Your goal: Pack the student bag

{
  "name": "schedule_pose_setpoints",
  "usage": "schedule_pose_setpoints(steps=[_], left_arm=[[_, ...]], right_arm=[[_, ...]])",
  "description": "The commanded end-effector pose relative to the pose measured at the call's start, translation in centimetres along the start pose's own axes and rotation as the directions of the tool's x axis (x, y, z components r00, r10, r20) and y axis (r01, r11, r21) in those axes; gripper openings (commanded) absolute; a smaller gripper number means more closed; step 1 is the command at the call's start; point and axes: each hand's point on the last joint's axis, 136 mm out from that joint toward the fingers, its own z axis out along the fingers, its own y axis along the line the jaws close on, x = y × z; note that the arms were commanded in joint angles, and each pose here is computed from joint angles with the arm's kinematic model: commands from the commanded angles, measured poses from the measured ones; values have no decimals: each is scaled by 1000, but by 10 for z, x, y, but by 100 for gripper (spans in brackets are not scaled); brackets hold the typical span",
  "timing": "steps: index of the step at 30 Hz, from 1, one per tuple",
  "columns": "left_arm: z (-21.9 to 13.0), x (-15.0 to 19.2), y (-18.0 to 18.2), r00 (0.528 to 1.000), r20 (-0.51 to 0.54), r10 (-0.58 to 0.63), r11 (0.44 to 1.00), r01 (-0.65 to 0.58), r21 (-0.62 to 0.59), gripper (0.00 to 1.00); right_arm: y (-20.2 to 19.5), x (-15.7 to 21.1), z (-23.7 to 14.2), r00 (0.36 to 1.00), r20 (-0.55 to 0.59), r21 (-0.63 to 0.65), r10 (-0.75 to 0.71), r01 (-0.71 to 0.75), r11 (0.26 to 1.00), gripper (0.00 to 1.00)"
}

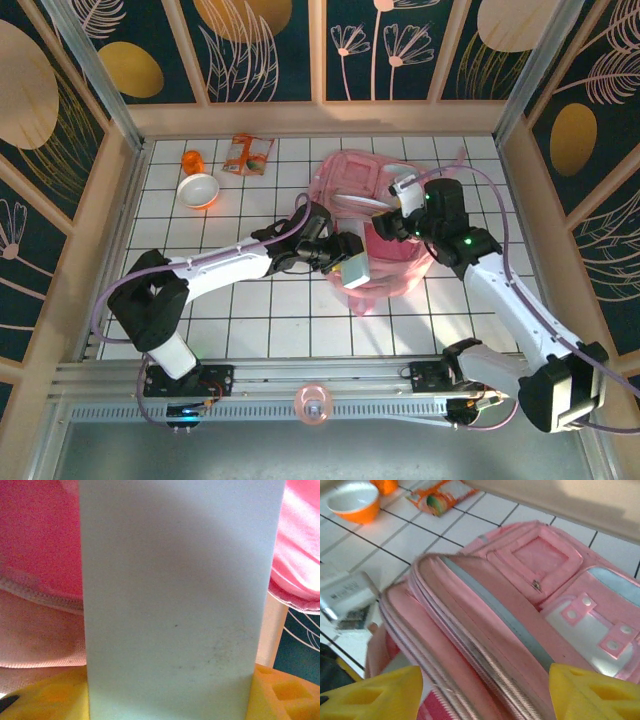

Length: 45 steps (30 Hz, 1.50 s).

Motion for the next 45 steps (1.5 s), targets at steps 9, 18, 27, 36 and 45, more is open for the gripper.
schedule_pose_setpoints(steps=[9, 18, 27, 36, 45], left_arm=[[0, -25, -23, 997, 79, 3, 997, -8, 72, 53], [-2, -27, -30, 997, 81, 10, 996, -17, 86, 53], [-3, -28, -31, 996, 89, 9, 996, -17, 85, 53], [8, -55, -30, 988, 152, -7, 997, -4, 75, 59], [16, -97, -74, 970, 230, 76, 991, -100, 93, 85]], right_arm=[[17, 7, -15, 985, -11, -91, -175, 173, 981, 75], [-2, 27, 3, 973, -81, 4, -217, 218, 976, 80], [-2, 30, 25, 965, -85, -26, -249, 247, 969, 68], [16, -49, -9, 955, 175, -66, -238, 253, 965, 0], [2, -76, -17, 964, 219, 3, -151, 154, 988, 0]])
